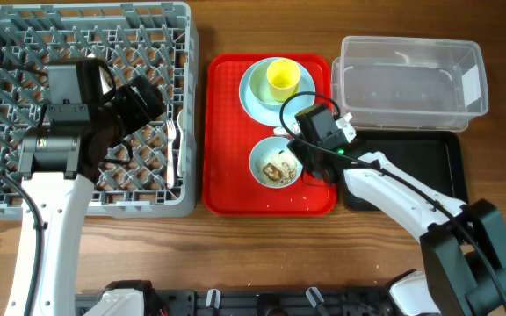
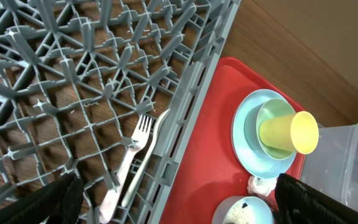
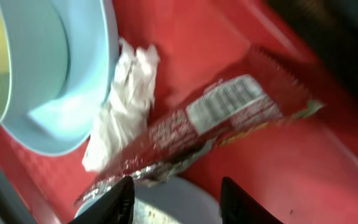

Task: Sort waste into correct bins and load items into the dishwasher rack
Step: 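Reach the right gripper to the tissue and wrapper and grasp them, then carry the tissue and wrapper into the clear bin and release, then move the right gripper to the rice bowl and grip its rim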

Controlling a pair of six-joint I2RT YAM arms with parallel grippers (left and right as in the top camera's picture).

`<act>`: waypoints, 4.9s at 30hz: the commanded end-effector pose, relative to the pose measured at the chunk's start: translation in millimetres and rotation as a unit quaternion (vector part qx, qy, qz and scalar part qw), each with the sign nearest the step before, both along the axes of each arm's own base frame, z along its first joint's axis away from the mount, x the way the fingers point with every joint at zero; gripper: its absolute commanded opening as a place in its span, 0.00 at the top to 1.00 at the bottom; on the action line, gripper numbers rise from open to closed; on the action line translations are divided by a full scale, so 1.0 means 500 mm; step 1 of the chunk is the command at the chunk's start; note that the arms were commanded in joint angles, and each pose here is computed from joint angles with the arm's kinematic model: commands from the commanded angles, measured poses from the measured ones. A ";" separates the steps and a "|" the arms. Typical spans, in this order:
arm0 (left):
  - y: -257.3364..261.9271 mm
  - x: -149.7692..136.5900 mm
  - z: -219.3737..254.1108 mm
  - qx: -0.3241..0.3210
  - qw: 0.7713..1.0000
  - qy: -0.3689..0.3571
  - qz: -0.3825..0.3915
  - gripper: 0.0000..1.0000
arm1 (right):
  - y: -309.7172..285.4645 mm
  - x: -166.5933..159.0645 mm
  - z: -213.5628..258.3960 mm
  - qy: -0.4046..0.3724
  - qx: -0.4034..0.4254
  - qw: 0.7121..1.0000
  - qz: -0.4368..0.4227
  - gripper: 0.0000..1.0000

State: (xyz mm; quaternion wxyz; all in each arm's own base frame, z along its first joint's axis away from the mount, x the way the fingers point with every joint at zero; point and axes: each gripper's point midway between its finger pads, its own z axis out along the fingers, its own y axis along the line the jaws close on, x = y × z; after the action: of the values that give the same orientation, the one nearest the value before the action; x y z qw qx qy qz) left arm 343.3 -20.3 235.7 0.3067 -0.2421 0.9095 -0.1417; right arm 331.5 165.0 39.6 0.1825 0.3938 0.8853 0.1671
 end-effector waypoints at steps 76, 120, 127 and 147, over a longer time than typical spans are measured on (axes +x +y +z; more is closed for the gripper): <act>0.001 0.001 0.001 -0.007 1.000 -0.001 0.004 0.00 | 0.002 0.126 0.276 -0.065 -0.193 0.907 0.369 0.36; 0.001 0.001 0.001 -0.007 1.000 -0.001 0.004 0.00 | -0.043 0.112 0.305 -0.116 -0.243 0.916 0.297 0.87; 0.001 0.001 0.001 -0.007 1.000 0.000 0.004 0.00 | -0.259 0.166 0.333 -0.087 -0.381 0.910 0.138 0.86; 0.001 0.001 0.001 -0.007 1.000 -0.001 0.004 0.00 | -0.261 0.200 0.267 -0.090 -0.200 0.946 0.240 0.04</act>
State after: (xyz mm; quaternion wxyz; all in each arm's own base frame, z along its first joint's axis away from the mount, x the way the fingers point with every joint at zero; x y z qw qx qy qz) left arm 343.3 -20.1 235.7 0.3067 -0.2425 0.9094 -0.1417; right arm 443.1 8.9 119.8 0.2641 0.1516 0.9523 -0.0198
